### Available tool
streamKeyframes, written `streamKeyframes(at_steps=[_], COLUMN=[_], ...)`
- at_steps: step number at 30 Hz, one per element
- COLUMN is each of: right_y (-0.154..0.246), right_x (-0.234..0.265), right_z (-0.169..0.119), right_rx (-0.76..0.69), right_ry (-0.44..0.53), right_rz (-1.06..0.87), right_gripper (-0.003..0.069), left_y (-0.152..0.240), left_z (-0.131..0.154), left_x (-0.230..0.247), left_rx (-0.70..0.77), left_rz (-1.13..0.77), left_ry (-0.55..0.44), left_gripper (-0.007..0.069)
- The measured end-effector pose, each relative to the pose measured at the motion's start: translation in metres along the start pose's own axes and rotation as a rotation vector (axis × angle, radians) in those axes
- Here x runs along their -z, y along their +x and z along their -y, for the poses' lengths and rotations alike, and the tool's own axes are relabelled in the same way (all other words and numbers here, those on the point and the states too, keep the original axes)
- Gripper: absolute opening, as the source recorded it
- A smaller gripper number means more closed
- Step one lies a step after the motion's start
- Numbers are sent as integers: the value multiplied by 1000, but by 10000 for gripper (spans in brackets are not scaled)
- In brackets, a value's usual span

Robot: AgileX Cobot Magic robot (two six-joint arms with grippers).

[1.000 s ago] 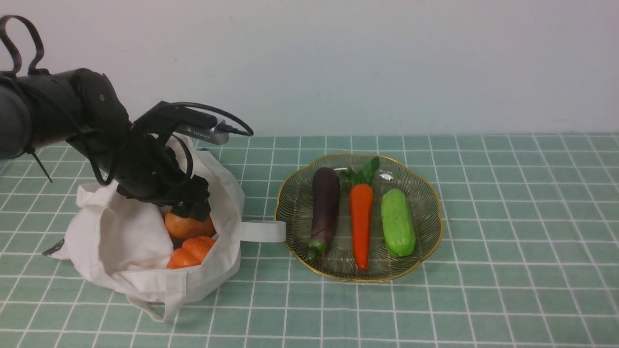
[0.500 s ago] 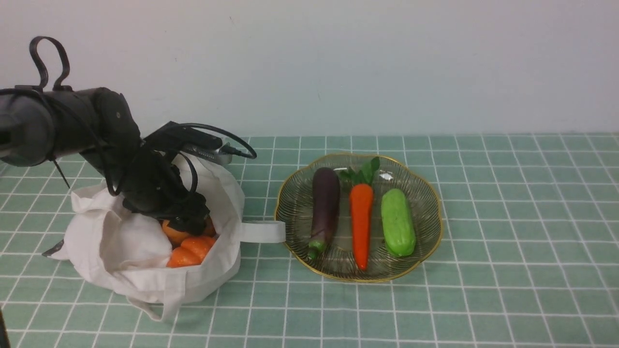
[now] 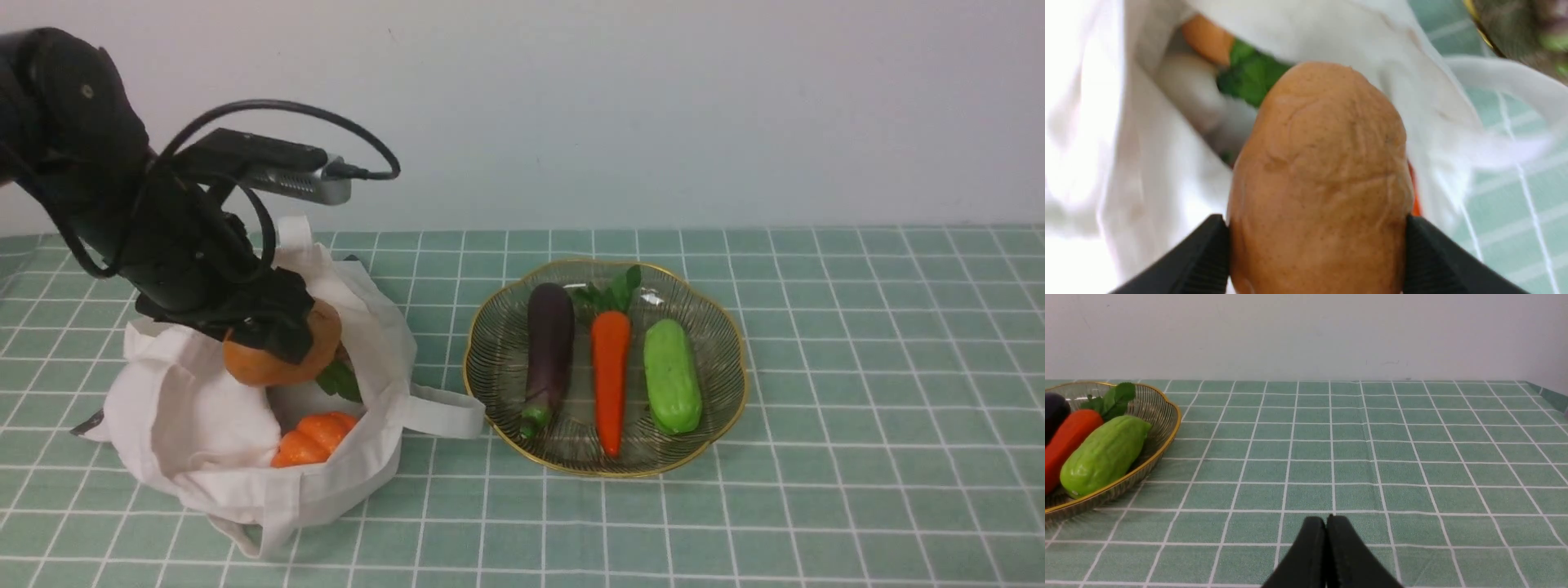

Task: Take vegetables from cloth bag on blue coffee tablecloth place on plate.
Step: 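Take the potato out of the bag and place it on the plate with the left gripper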

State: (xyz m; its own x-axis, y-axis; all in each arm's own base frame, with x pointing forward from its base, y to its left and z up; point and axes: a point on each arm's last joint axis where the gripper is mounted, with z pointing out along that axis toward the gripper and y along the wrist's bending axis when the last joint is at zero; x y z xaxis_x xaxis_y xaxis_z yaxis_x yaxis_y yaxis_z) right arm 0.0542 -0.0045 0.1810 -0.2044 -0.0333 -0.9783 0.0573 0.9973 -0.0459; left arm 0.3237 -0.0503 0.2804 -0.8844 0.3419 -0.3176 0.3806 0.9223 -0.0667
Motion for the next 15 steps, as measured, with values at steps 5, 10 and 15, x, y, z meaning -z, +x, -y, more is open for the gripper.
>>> streamKeyframes(at_steps=[5,10,15], right_y=[0,0,0], right_x=[0,0,0], right_z=[0,0,0], right_rx=[0,0,0], right_ry=[0,0,0], right_rz=[0,0,0], right_gripper=[-10,-10,-10], left_y=[15,14,-7], left_z=[17,55,108], left_x=[35,51,32], left_rx=[7,-98,-239], left_rz=[-8,59,189], left_ry=[73,150,191], left_gripper=[475,475,475])
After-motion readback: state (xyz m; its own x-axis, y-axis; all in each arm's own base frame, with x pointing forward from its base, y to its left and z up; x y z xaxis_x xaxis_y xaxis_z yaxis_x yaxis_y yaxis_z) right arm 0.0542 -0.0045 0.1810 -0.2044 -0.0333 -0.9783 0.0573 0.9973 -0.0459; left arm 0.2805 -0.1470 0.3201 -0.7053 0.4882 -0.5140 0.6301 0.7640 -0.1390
